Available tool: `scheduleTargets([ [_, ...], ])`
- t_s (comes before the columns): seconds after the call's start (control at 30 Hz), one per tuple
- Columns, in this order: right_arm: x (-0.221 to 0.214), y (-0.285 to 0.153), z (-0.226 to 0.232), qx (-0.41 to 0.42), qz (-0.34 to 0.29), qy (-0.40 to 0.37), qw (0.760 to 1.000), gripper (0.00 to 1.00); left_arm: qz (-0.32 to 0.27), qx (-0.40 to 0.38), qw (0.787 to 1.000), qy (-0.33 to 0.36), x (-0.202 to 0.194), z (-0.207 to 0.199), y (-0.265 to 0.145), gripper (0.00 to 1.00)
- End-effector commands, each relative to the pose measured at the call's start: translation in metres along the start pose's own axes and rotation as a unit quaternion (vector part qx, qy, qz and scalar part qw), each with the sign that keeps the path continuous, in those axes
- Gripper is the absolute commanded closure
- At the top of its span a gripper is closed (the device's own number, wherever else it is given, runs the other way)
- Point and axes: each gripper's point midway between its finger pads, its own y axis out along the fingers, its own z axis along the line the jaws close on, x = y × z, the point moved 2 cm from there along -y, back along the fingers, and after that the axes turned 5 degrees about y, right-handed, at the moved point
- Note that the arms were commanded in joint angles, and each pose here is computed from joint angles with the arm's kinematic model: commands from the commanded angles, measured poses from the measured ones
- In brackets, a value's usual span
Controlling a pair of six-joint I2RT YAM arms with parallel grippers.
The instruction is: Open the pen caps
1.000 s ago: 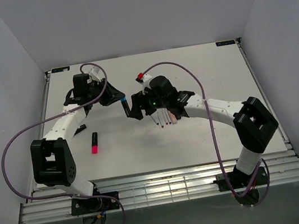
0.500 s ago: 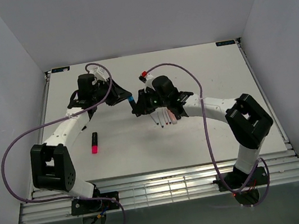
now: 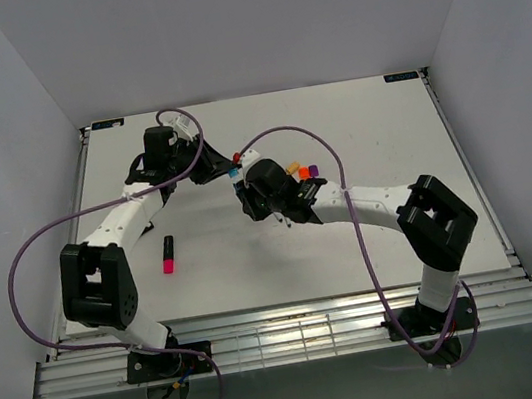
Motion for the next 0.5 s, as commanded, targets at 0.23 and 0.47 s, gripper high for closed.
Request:
scheduleTargets([
  [0.23,0.001,-0.006,0.014,0.108,0.012,0.031,0.994,0.92,-0.007,0.047,0.999,0.011,0.012,0.020,0.019,1.00],
  [0.47,-0.025,0.010,0.001,0.072,0.064,0.033,0.995,0.89,0.018,0.078,0.997,-0.001,0.008,0.044,0.045,1.00],
])
